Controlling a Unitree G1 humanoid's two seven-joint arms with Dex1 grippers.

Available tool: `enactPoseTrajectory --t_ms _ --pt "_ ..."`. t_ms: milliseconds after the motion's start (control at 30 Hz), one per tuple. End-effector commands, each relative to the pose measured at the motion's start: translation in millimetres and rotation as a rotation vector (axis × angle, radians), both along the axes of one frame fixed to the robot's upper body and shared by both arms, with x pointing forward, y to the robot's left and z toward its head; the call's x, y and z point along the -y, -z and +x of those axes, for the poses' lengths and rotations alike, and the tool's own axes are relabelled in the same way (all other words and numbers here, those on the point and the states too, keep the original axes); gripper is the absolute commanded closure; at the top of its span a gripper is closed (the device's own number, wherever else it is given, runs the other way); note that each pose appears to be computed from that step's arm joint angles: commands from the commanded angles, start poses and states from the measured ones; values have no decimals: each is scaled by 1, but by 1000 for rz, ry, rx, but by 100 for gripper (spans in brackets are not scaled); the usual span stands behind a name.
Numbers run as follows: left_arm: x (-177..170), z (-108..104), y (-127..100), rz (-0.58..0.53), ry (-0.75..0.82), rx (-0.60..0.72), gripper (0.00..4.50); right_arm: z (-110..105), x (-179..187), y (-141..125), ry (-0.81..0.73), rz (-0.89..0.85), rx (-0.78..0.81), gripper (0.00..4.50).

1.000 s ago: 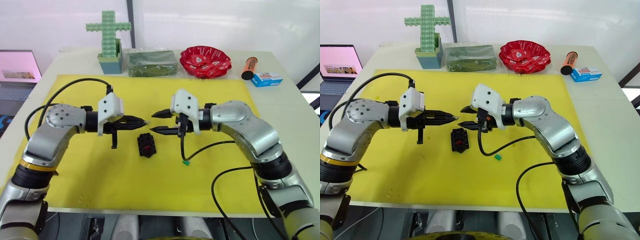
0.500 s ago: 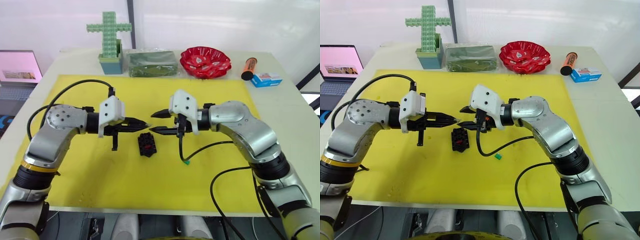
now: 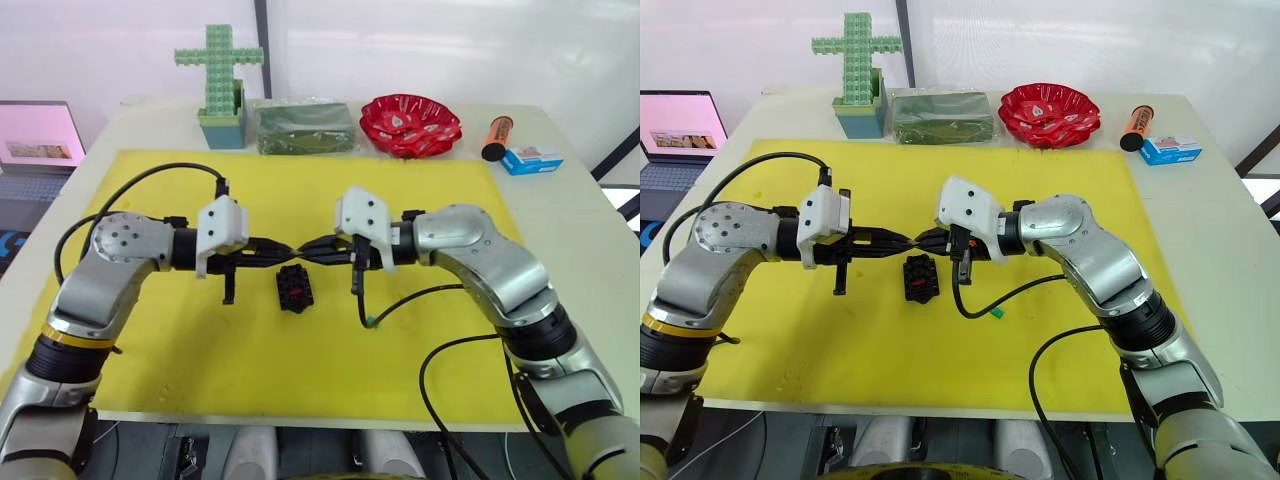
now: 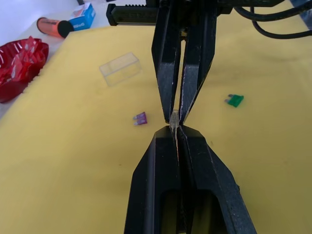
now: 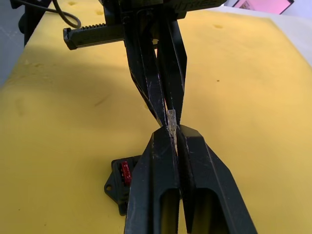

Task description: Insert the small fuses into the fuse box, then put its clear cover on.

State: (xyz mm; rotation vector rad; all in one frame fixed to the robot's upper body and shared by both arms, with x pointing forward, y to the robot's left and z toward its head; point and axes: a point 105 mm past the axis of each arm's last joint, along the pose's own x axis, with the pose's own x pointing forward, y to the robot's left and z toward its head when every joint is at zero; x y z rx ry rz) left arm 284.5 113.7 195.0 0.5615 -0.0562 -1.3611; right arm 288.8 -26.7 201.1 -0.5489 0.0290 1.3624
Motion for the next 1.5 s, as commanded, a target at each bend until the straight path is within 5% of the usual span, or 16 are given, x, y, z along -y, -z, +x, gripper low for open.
enactPoseTrajectory --t_ms 33,167,267,633,800,900,1067,1500 --pt "1 -6 -5 2 29 34 450 -1 1 -14 -9 32 41 449" --pt "0 -6 -3 -6 23 32 450 -4 0 -17 -32 25 30 449" --pt "-5 -6 -2 -37 0 29 382 -6 0 -17 -60 -8 26 450" --pt "-42 -35 43 -240 -323 -144 4 -6 -11 -10 -101 -129 -68 450" --pt "-31 -39 45 -400 -380 -47 4 8 -15 -3 -57 -195 54 450" --pt "-26 -39 61 -329 -412 -6 4 8 -17 1 -61 -213 59 450" --pt "-22 -38 65 -447 -440 -37 4 7 -23 7 -75 -234 39 450" --pt "-1 -33 87 -487 -523 -57 4 6 -25 20 -89 -304 -39 450"
